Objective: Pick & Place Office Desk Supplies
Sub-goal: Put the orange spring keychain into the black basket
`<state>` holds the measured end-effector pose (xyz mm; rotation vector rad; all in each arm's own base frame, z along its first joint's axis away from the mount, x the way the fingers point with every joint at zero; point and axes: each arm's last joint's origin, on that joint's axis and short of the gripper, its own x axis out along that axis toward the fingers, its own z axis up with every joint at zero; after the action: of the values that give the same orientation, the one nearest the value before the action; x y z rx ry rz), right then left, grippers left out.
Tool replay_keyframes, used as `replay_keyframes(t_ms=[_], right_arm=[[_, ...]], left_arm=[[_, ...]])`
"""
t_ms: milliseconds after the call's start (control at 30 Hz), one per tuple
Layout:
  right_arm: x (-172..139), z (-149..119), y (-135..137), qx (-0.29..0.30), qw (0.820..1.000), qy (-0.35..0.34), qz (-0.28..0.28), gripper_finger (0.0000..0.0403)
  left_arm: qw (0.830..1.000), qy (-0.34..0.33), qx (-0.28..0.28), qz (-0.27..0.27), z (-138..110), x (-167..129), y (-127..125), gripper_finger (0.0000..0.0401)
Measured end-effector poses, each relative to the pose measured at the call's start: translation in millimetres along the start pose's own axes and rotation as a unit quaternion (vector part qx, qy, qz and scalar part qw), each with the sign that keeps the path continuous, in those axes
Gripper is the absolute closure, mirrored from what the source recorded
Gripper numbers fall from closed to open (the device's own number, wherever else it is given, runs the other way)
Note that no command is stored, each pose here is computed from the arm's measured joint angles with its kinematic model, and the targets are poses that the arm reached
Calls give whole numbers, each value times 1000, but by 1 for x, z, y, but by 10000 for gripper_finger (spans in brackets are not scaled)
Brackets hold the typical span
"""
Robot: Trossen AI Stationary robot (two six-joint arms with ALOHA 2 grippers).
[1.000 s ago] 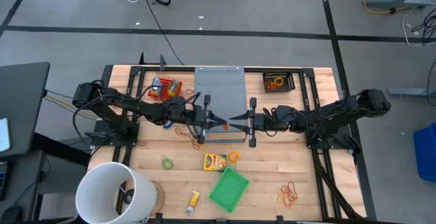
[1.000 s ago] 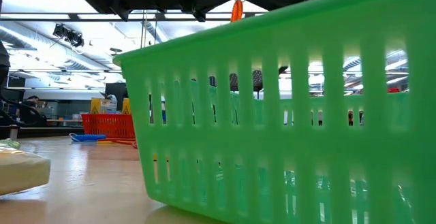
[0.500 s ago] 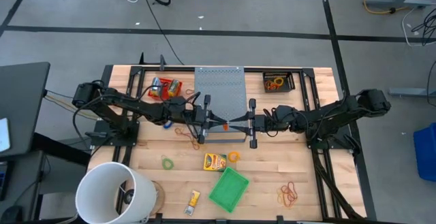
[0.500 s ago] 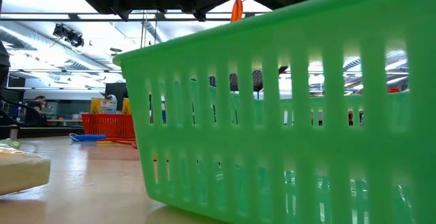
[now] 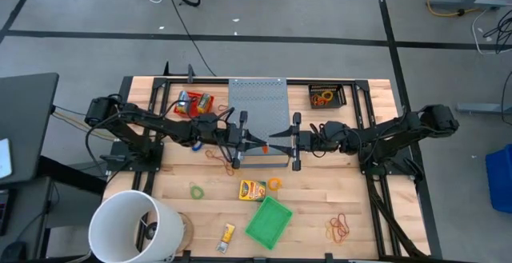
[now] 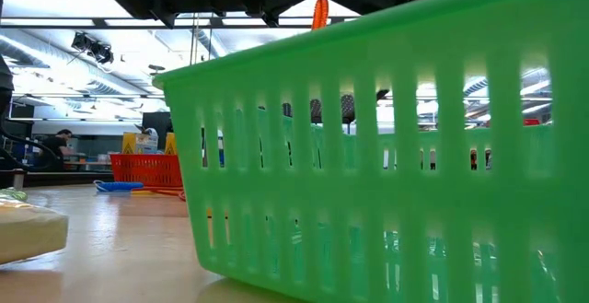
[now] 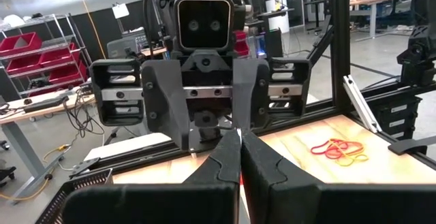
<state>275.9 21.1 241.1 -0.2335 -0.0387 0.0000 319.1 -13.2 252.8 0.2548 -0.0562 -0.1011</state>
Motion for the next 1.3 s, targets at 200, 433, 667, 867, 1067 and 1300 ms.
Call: replay_keyframes(t_ms=[200, 433, 667, 867, 1067, 1300], right_arm=[[2, -2, 1, 6, 1000, -3, 6, 271], [26, -9, 5, 2, 1000, 19, 12, 294], [41, -7, 8, -20, 998, 57, 26, 338], [39, -5, 13, -21, 998, 59, 27, 343], [39, -5, 16, -32, 997, 65, 28, 387], [38, -5, 17, -34, 997, 66, 28, 392]], left_arm=[[1000, 0, 0, 1, 0, 0, 1, 400], [1000, -3, -1, -2, 0, 0, 1, 400], [1000, 11, -2, -6, -3, 0, 0, 400], [1000, 13, -1, -11, -3, 0, 0, 400], [1000, 15, -3, -18, -4, 0, -1, 400], [1000, 15, -8, -24, -4, 0, -1, 399]])
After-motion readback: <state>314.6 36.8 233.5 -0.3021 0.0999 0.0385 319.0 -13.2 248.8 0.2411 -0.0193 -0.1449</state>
